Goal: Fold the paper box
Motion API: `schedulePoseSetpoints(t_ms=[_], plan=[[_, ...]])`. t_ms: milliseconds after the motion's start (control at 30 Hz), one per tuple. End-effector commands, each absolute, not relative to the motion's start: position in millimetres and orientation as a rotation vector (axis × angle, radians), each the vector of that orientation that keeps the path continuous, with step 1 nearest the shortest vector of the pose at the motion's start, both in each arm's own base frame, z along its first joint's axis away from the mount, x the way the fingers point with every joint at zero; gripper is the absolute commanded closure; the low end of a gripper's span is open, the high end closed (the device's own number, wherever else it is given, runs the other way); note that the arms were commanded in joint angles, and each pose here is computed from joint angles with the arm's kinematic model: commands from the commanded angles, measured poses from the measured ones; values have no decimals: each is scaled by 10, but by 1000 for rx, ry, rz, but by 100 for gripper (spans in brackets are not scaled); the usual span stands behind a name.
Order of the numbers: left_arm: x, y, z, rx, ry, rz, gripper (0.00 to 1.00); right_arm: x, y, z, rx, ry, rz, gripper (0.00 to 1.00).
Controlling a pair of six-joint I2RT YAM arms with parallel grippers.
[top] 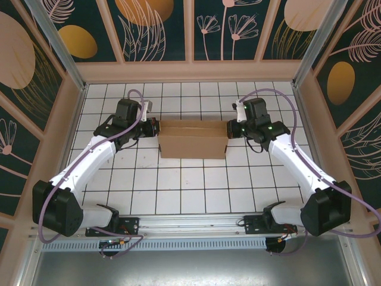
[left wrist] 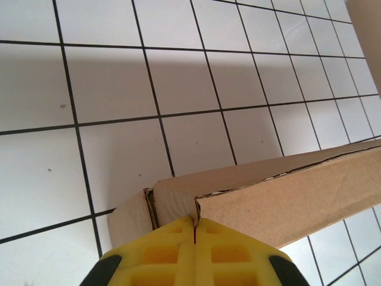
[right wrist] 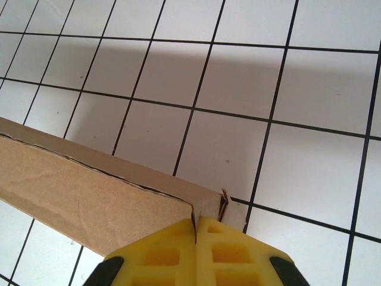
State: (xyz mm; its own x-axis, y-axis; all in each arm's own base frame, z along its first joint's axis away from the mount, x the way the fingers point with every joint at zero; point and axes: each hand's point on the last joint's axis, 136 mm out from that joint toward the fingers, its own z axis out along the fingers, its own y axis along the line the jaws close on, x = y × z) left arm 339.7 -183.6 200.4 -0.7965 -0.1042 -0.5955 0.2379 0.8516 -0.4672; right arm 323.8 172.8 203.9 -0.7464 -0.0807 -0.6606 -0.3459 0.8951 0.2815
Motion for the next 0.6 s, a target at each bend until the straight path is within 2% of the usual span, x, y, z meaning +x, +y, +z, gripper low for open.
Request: schedulePoseSetpoints(t_ms=[0, 567], plan=[[3254, -1890, 1870, 179, 2440, -696, 100, 3118, 1985, 2183, -437, 2292, 611, 100], [3241, -1676, 1766, 192, 2427, -533, 100, 3106, 1911, 2157, -452, 2265, 545, 100]])
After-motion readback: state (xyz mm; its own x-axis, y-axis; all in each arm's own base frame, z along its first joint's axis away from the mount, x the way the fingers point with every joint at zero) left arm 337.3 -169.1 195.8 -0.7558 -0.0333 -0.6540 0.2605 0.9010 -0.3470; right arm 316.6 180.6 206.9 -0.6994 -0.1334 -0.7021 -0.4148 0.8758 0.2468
